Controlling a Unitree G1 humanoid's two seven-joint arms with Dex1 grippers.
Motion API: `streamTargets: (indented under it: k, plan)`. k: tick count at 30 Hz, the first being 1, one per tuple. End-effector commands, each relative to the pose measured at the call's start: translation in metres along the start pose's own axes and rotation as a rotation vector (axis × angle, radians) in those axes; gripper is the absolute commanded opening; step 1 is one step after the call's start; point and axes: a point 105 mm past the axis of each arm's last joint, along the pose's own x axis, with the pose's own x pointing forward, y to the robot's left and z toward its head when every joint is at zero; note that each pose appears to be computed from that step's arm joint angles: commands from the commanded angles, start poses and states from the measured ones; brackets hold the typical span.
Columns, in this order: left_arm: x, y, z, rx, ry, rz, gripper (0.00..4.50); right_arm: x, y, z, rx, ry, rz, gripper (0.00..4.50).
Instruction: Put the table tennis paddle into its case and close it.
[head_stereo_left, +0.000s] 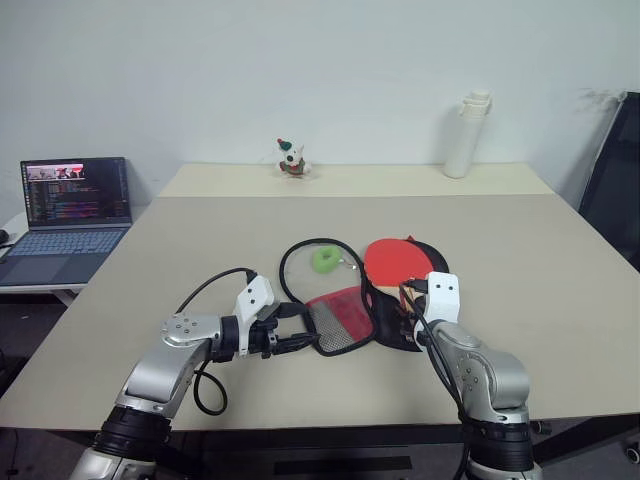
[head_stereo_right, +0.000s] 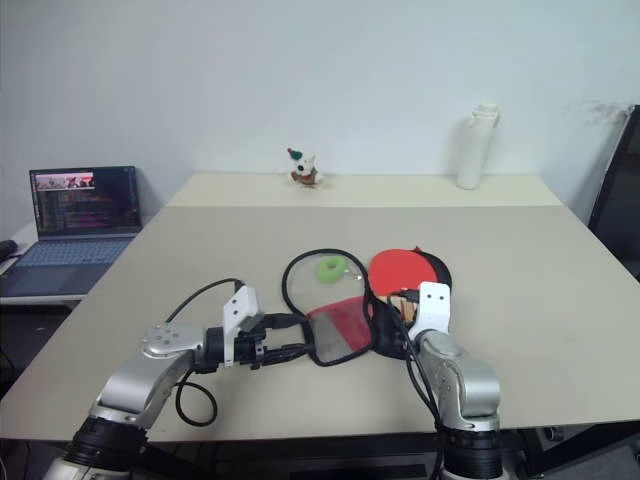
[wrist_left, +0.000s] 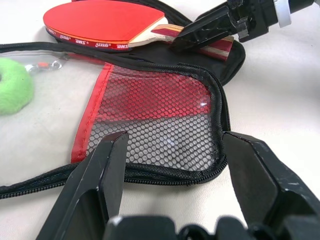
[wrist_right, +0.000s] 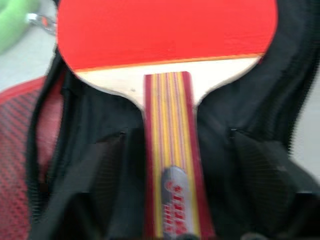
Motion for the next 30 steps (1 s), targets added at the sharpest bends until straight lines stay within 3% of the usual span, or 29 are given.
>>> streamTargets:
  k: [1, 4, 21, 30]
  plan:
    - [-0.002, 0.001, 0.013, 0.042, -0.039, 0.001, 3.25, -0.003, -0.003, 0.002, -0.031, -0.020, -0.012, 2.08]
    - [-0.001, 0.000, 0.013, 0.041, -0.041, -0.003, 3.25, -0.004, -0.006, 0.001, -0.046, -0.023, -0.023, 1.18]
    - [0.003, -0.001, 0.014, 0.041, -0.044, -0.017, 3.25, -0.010, -0.008, -0.002, -0.011, -0.013, -0.053, 1.18]
    - [0.001, 0.000, 0.013, 0.038, -0.040, -0.004, 3.25, -0.014, 0.003, 0.013, -0.062, -0.063, 0.040, 4.30]
